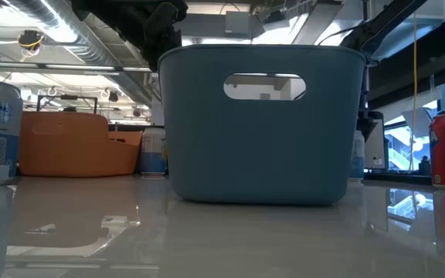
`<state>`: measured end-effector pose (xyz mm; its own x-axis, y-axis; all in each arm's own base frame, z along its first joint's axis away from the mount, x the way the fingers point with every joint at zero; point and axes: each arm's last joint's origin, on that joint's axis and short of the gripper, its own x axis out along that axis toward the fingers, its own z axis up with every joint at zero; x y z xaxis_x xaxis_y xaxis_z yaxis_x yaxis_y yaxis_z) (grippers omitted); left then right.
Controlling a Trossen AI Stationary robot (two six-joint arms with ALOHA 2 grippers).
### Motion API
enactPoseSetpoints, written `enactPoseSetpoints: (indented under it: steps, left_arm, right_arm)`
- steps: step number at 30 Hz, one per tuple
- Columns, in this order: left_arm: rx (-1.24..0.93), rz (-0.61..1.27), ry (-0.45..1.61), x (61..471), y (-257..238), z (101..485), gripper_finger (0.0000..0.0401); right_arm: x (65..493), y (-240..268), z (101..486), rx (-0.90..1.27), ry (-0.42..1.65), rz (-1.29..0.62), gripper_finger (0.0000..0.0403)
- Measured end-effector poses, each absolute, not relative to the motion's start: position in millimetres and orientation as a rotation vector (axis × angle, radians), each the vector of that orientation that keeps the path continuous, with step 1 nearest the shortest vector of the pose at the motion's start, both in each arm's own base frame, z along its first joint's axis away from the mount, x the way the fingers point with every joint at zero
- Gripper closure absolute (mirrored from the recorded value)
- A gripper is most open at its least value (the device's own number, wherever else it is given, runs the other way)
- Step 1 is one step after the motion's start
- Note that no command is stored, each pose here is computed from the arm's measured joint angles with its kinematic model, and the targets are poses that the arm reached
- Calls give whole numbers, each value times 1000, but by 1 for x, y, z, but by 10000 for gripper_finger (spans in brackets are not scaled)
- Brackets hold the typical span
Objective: Sort soda cans
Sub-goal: Put the top right white soda can into the blue bin
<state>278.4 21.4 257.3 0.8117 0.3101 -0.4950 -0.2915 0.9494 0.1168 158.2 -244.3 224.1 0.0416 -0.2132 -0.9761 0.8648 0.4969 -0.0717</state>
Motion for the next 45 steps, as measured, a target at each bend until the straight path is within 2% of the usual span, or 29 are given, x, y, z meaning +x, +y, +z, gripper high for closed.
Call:
enactPoseSetpoints:
  steps: [4, 9, 12, 17, 22, 24, 30, 38, 45]
  left_arm:
    - [36, 321, 534, 278, 21, 257, 396]
    - [36, 321, 534, 278, 21, 257, 396]
    - [36, 321, 534, 278, 21, 257, 396]
    - [36, 321, 534, 278, 21, 257, 396]
    - [36, 321, 534, 278, 21, 257, 396]
    - [36, 321, 534, 278, 21, 257, 396]
    - [63, 314, 534, 279, 22, 258, 396]
    - [38, 321, 535, 278, 21, 257, 396]
    - [36, 321, 536, 278, 21, 257, 396]
  right_arm:
    - [159, -245, 224, 653, 1255, -929, 15]
    - [160, -247, 225, 650, 1233, -939, 17]
    - [159, -246, 224, 671, 1241, -947, 37]
    - [158, -243, 225, 688, 1263, -943, 119]
    - [162, -234, 229, 662, 1305, -901, 123]
    - [161, -224, 238, 662, 1343, -872, 123]
    - [168, -190, 285, 634, 1292, -817, 123]
    - [178, -138, 344, 562, 1052, -698, 123]
    - [199, -93, 367, 452, 867, -535, 123]
